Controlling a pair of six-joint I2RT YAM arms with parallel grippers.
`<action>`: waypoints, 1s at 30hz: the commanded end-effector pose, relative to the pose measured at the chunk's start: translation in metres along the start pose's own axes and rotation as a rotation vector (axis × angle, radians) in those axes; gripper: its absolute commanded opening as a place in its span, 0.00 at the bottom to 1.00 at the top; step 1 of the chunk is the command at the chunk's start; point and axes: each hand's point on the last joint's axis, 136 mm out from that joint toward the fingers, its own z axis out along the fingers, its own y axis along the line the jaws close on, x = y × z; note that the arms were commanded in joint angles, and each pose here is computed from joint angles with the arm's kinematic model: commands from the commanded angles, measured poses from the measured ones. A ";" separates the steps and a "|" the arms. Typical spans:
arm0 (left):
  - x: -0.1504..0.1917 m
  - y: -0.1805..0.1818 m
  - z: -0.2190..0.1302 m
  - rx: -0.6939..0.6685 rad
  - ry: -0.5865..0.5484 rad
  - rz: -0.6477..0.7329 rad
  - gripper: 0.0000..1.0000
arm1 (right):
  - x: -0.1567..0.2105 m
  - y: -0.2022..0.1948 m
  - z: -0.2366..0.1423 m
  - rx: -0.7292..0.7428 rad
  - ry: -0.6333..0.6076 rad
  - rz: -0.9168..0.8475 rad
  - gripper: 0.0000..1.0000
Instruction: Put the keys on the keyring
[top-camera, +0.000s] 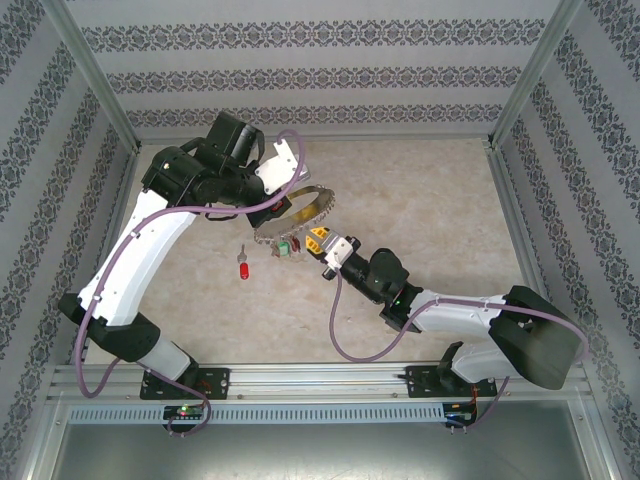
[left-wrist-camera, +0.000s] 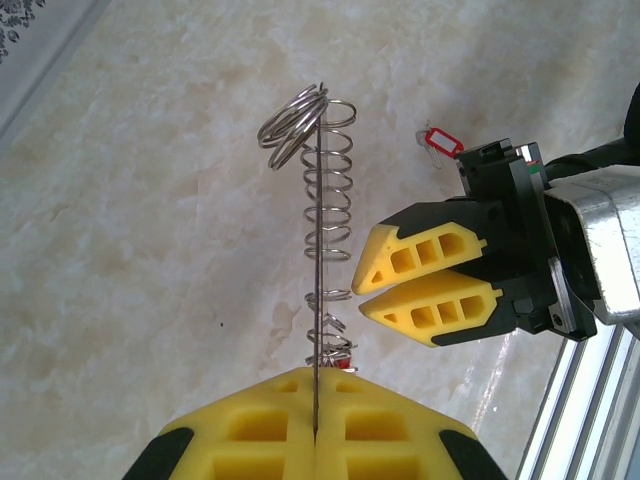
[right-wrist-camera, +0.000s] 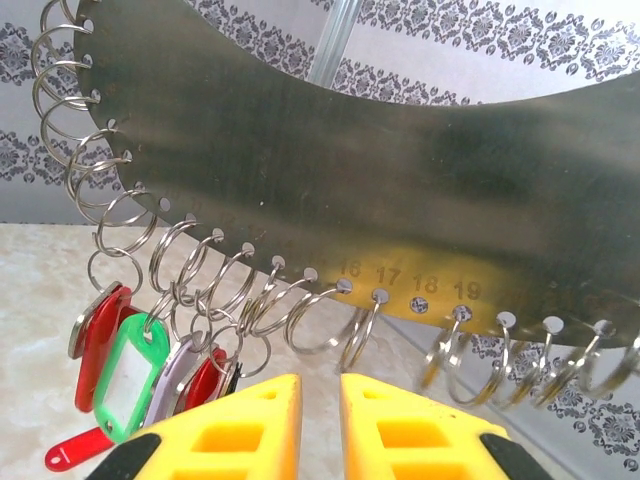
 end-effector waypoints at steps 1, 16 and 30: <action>-0.003 -0.004 -0.004 0.000 0.006 0.001 0.00 | -0.012 -0.001 0.005 -0.009 -0.051 0.032 0.19; -0.003 -0.004 -0.003 -0.013 0.021 0.003 0.00 | -0.016 0.004 0.016 -0.030 -0.074 0.020 0.19; -0.002 -0.002 -0.004 -0.031 0.027 0.004 0.00 | -0.007 0.009 0.013 -0.029 -0.046 0.017 0.19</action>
